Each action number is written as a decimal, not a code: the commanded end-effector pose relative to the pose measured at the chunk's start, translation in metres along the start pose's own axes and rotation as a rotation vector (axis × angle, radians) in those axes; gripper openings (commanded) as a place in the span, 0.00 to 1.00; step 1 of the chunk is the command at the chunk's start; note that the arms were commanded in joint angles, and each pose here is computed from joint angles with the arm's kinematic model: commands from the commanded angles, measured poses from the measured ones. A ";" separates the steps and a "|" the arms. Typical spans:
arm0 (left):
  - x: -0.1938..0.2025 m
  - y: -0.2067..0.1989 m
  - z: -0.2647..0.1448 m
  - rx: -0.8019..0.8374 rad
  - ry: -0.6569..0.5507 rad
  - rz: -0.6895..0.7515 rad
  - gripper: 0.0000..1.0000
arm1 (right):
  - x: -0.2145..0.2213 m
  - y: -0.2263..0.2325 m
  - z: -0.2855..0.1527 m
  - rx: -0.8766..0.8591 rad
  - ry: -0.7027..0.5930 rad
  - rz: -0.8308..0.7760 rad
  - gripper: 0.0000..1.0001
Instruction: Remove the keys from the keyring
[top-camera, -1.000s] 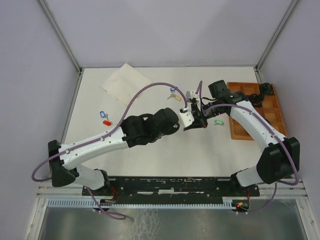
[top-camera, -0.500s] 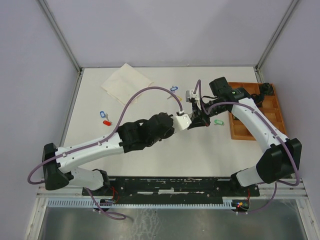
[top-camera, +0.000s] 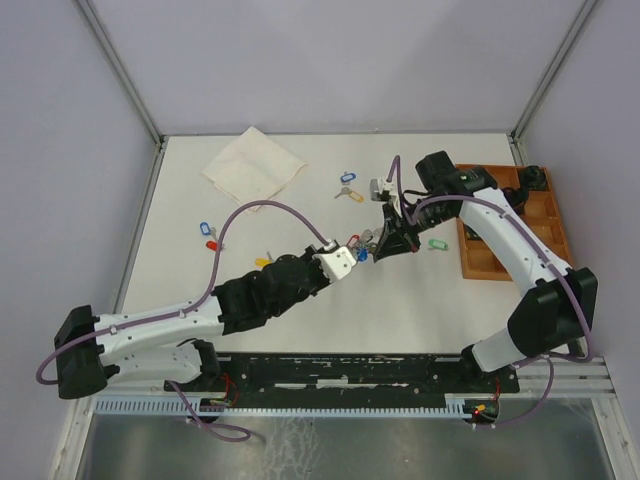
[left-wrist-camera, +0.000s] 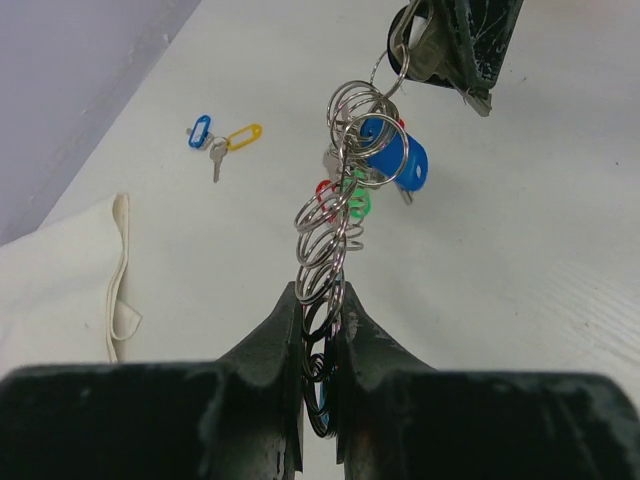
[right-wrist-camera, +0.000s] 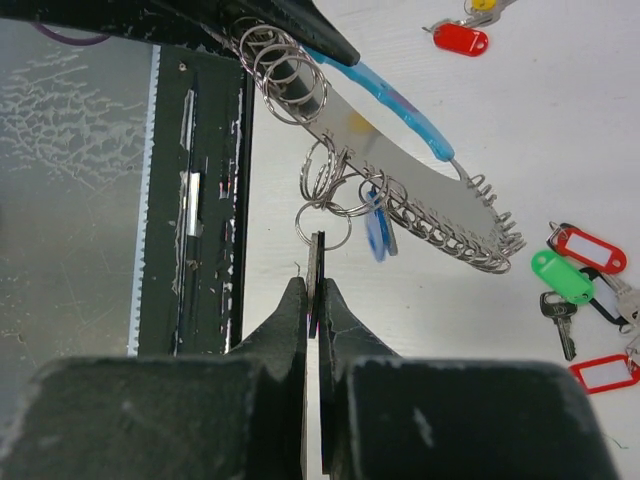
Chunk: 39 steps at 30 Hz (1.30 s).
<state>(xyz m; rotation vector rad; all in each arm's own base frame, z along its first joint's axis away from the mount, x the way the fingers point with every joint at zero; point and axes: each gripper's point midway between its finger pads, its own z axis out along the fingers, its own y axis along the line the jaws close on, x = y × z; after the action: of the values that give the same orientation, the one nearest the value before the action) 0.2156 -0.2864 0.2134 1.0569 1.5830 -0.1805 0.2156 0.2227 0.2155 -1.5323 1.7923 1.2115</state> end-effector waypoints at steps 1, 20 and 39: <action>-0.019 0.023 0.003 -0.123 -0.149 -0.055 0.03 | -0.019 0.014 -0.012 0.044 -0.055 -0.007 0.01; -0.015 -0.013 -0.047 0.084 -0.526 -0.346 0.72 | 0.010 -0.015 -0.042 0.374 0.420 -0.318 0.01; -0.074 -0.008 -0.051 0.155 -0.787 -0.234 0.75 | -0.005 0.003 -0.039 0.324 0.515 -0.436 0.01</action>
<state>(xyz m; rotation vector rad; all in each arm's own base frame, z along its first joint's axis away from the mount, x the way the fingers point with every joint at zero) 0.1694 -0.2940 0.2354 0.8179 1.1579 -0.7726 0.2186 0.1841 0.2279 -2.0277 1.7671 0.3197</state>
